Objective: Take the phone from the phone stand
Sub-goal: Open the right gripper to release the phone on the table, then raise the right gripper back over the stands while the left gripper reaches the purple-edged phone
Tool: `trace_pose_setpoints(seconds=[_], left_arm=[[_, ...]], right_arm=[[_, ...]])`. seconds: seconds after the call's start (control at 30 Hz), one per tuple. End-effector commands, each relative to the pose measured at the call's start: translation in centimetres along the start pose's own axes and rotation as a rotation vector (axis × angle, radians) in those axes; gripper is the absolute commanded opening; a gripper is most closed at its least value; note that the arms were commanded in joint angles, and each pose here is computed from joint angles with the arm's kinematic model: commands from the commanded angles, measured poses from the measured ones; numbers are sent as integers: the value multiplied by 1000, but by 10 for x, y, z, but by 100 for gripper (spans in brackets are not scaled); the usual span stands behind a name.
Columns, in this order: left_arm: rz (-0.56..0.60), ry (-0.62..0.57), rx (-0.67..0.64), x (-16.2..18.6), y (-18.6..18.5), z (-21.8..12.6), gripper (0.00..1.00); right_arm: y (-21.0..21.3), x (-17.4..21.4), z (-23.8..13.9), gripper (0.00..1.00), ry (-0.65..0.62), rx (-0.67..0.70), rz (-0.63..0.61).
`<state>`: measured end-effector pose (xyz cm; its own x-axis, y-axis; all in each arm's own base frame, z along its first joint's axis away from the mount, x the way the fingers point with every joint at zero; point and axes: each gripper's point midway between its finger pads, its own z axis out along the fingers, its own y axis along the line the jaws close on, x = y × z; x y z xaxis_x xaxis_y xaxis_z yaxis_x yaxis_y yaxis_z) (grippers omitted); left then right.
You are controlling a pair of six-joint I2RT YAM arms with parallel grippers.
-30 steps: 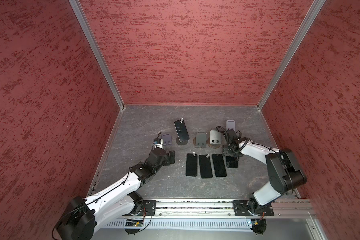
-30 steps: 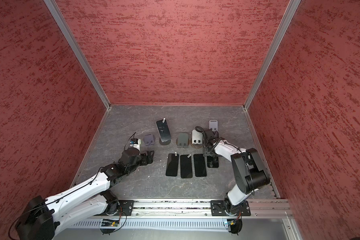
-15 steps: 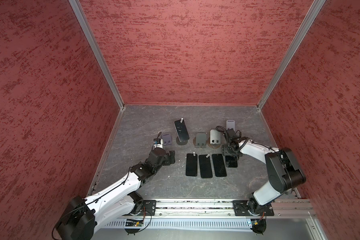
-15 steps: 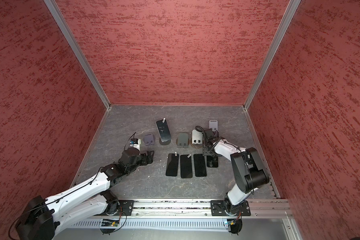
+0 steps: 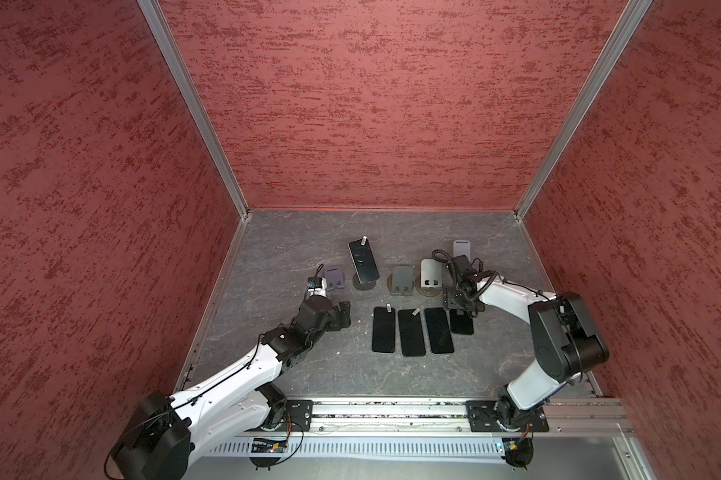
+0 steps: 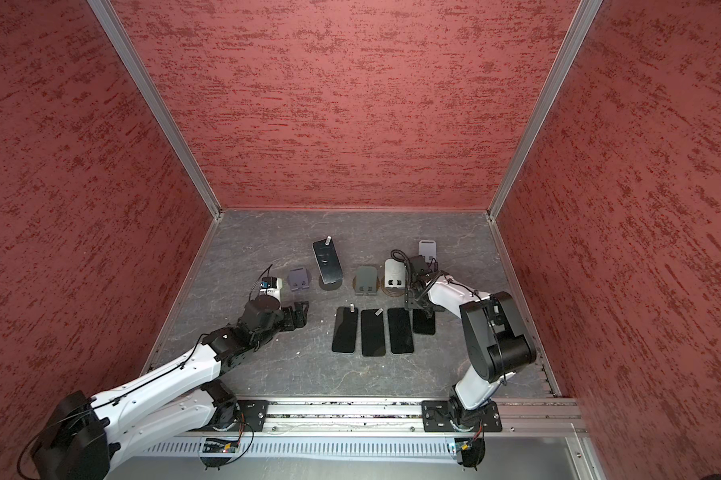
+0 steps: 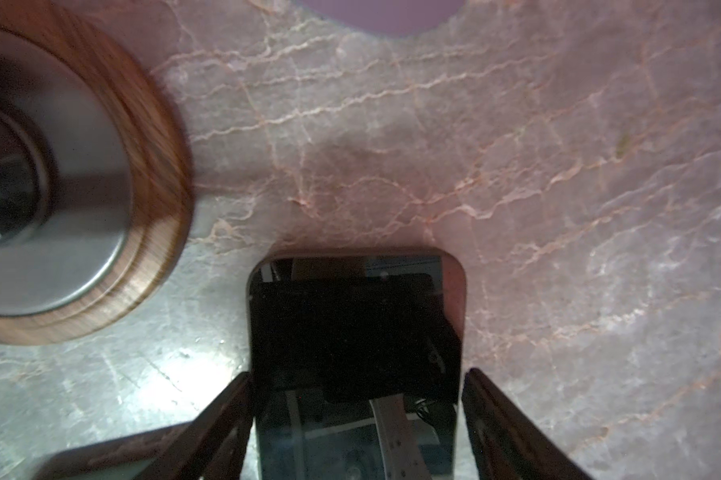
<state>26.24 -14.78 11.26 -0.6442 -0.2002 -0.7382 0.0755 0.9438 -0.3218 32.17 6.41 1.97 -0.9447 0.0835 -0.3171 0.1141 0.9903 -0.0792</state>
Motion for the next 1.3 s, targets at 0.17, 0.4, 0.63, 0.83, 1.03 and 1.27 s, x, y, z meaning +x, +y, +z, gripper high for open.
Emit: trace_pose_setpoints(seconds=[0.17, 0.4, 0.63, 0.83, 1.03, 1.27], left_arm=[[-1, -10, 14, -11, -10, 1, 95], [7, 0, 15, -10, -13, 3, 95], [16, 5, 3, -12, -13, 2, 96], [21, 17, -12, -11, -14, 4, 95], [30, 31, -23, -12, -20, 7, 95], [26, 47, -55, -14, -28, 11, 95]], right_arm=[[-5, 19, 7, 81, 82, 23, -12], [-1, 0, -12, 82, 2, -15, 17], [6, -27, -49, 84, -143, -96, 63], [4, -48, -96, 86, -292, -162, 96], [7, -53, -116, 97, -358, -220, 108], [10, -64, -137, 99, -439, -265, 110]])
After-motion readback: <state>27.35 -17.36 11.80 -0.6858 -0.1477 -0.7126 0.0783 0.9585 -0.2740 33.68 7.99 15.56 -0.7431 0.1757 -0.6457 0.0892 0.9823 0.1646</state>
